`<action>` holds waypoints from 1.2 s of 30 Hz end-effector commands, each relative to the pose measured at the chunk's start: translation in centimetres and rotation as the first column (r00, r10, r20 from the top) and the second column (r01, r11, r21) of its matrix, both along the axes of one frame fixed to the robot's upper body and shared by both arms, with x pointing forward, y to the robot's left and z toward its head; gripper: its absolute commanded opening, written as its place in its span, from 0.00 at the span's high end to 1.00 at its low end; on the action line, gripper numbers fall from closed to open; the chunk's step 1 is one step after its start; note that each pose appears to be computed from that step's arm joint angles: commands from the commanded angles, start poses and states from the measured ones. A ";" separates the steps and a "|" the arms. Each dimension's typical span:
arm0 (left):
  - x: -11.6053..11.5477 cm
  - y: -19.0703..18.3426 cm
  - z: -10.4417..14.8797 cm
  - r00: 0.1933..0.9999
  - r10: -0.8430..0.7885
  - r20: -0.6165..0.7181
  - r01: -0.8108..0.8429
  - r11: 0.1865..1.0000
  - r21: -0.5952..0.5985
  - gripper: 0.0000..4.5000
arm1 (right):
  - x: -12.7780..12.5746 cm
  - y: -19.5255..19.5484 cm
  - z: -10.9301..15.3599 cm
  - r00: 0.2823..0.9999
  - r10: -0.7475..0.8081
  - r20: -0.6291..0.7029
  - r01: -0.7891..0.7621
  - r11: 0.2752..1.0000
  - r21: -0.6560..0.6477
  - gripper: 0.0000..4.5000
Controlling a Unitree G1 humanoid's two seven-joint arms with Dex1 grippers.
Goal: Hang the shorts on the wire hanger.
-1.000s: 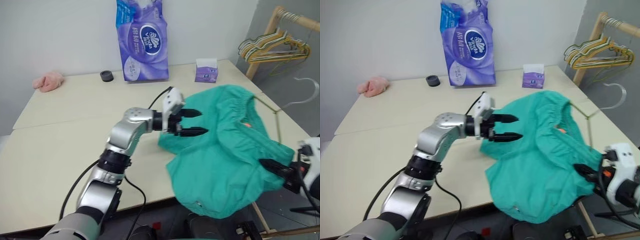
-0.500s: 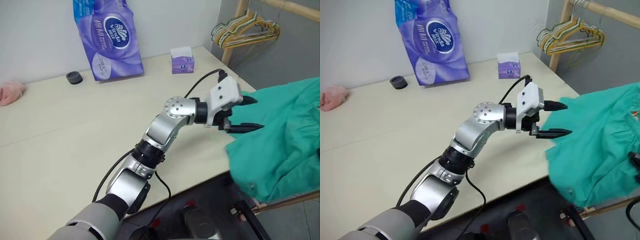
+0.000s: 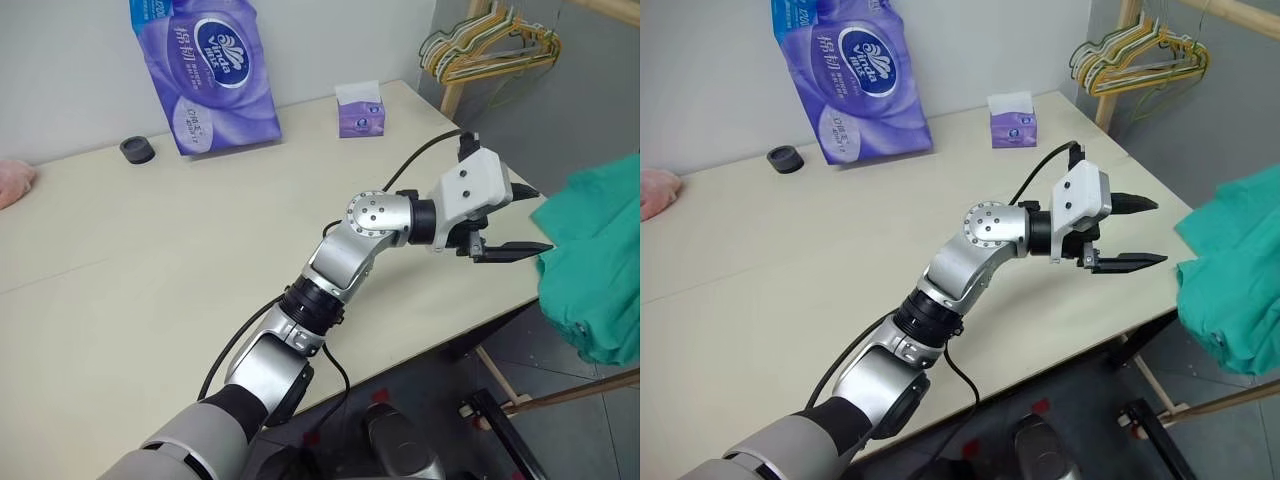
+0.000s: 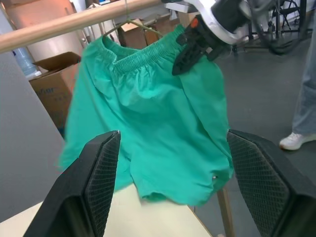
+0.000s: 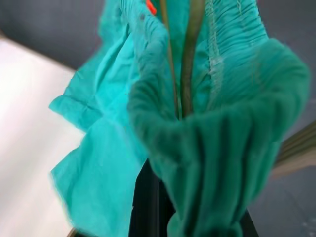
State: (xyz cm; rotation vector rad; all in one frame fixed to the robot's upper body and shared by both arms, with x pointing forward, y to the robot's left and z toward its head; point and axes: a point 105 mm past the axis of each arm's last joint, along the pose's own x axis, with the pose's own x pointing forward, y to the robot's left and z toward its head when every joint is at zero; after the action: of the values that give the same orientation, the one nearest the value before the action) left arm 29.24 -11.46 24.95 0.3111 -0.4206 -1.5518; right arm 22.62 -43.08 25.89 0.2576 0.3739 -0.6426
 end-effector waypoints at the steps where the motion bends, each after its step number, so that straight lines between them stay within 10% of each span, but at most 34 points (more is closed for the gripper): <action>1: -0.7 -0.5 1.9 0.998 -0.020 0.066 0.022 0.999 -0.038 0.20 | 0.2 -1.5 0.7 1.000 -0.005 -0.005 0.004 1.000 -0.011 1.00; 36: -2.3 -3.5 7.7 0.979 -0.202 -0.015 0.196 0.966 -0.168 0.20 | 0.5 -2.5 -2.9 0.992 0.043 -0.121 -0.031 0.995 0.097 1.00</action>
State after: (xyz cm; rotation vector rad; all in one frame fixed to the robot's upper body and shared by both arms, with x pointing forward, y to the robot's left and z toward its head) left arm 29.62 -13.56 30.65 0.1428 -0.4788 -1.6283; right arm 23.19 -45.64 21.96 0.3174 0.5598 -0.6135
